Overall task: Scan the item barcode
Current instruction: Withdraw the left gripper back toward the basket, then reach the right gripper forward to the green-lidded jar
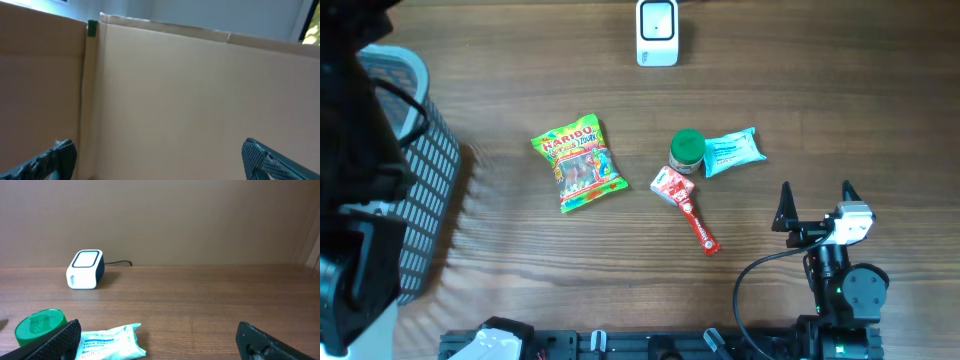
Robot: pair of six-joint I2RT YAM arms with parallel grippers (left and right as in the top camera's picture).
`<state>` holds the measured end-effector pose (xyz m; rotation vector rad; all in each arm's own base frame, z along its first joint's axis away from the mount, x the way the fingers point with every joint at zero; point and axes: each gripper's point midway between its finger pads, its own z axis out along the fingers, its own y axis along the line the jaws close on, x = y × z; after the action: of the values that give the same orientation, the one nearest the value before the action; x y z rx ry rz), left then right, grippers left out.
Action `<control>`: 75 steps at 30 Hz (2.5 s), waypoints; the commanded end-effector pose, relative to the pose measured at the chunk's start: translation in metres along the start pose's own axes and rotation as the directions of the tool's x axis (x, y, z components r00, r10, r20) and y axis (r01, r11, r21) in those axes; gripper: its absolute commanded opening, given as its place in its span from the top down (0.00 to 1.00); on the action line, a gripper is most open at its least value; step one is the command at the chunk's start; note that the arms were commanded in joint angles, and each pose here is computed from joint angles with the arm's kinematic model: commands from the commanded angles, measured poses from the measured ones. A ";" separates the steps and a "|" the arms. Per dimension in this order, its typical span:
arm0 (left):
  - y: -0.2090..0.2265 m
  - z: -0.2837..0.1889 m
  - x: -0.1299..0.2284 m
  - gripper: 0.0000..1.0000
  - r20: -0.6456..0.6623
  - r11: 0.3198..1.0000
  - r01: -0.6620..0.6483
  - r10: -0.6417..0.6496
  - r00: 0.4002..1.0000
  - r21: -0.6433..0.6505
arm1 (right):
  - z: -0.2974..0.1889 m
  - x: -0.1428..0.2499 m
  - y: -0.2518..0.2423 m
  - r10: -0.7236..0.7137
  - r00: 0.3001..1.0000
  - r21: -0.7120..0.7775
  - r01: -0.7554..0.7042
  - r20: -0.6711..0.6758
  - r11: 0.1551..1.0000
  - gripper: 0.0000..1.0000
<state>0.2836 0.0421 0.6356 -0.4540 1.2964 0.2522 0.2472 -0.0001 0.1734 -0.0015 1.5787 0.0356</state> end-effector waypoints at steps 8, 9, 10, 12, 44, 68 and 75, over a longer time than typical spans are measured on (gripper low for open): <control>0.045 -0.050 0.006 0.00 -0.012 0.997 0.072 -0.072 0.997 0.000 | -0.001 -0.002 0.008 0.210 0.978 -0.046 -0.210 0.001 0.977 0.00; 0.044 -0.056 0.009 0.00 -0.016 0.997 0.071 -0.070 0.997 0.037 | -0.001 -0.003 0.011 0.285 0.959 -0.065 -0.284 -0.007 0.956 0.00; 0.043 -0.069 0.014 0.00 -0.015 0.991 0.077 -0.076 0.997 0.108 | -0.002 -0.004 0.021 0.428 0.903 -0.116 -0.429 -0.037 0.896 0.00; 0.046 -0.082 0.013 0.00 0.000 0.984 0.091 -0.092 0.996 0.152 | -0.004 -0.005 0.034 0.549 0.831 -0.176 -0.556 -0.092 0.812 0.00; 0.099 -0.187 0.003 0.00 0.195 0.922 0.173 -0.252 0.948 0.347 | -0.038 -0.133 0.042 0.503 0.547 0.217 -0.504 -0.669 0.836 0.00; 0.142 -0.250 0.044 0.00 0.370 0.910 0.234 -0.360 0.856 0.344 | 0.022 -0.054 0.089 0.449 0.300 0.337 -0.358 -0.842 0.871 0.01; 0.142 -0.248 0.047 0.00 0.380 0.910 0.244 -0.368 0.849 0.335 | 0.033 -0.044 0.106 0.579 0.172 0.554 -0.177 -0.797 0.814 0.00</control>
<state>0.0253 0.0512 0.5138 -0.3348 0.8036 -0.0847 0.2643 0.1124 0.2138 0.6358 2.8475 0.3076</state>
